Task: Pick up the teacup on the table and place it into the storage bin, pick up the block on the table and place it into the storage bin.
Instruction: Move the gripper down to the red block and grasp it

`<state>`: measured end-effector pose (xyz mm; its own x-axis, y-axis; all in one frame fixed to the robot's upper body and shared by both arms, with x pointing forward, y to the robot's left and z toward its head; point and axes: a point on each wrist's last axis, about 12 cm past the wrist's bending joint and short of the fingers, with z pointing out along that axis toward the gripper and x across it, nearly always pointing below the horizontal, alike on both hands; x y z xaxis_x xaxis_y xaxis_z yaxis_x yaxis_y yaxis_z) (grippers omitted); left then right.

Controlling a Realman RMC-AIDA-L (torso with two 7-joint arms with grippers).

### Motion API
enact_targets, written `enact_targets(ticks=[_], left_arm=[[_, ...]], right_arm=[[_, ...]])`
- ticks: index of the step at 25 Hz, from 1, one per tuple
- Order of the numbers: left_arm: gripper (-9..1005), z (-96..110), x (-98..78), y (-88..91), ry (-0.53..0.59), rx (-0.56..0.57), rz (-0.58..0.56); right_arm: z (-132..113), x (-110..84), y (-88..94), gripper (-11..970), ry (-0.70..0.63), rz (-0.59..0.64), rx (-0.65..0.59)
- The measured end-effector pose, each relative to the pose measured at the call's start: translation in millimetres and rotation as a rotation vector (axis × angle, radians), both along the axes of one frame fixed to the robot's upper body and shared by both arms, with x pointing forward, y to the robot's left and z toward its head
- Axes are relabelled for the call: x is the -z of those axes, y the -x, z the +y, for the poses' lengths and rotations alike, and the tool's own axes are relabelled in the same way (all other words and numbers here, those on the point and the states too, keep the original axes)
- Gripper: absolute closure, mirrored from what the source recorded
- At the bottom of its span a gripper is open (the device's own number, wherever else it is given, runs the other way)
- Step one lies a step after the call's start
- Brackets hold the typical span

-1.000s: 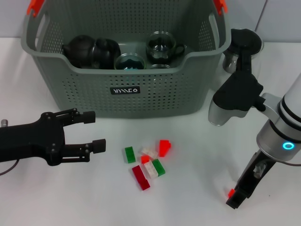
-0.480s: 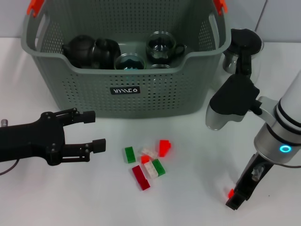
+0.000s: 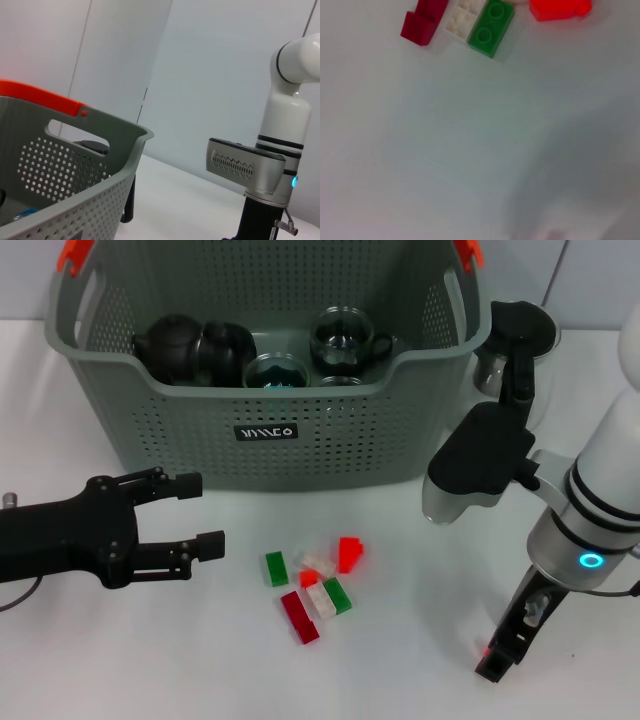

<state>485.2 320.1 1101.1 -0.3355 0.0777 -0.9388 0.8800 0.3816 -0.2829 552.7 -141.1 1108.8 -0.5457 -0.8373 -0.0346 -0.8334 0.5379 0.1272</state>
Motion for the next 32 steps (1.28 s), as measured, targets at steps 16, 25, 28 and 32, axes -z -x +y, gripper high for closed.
enact_targets(ticks=[16, 25, 28, 32], left_arm=[[121, 0.1, -0.3, -0.5, -0.002, 0.0, -0.005], [121, 0.2, -0.4, -0.5, -0.002, -0.001, -0.006], [121, 0.1, -0.6, -0.8, -0.002, -0.001, -0.008], [123, 0.6, -0.7, -0.8, -0.001, -0.004, -0.012]], right_arm=[[0.8, 1.2, 0.8, 475, 0.035, -0.014, -0.006], [4.2, -2.5, -0.5, 502, 0.028, -0.027, -0.01], [5.4, -3.2, -0.8, 502, 0.029, -0.029, -0.014], [6.5, -3.5, -0.7, 503, 0.029, -0.03, -0.018]])
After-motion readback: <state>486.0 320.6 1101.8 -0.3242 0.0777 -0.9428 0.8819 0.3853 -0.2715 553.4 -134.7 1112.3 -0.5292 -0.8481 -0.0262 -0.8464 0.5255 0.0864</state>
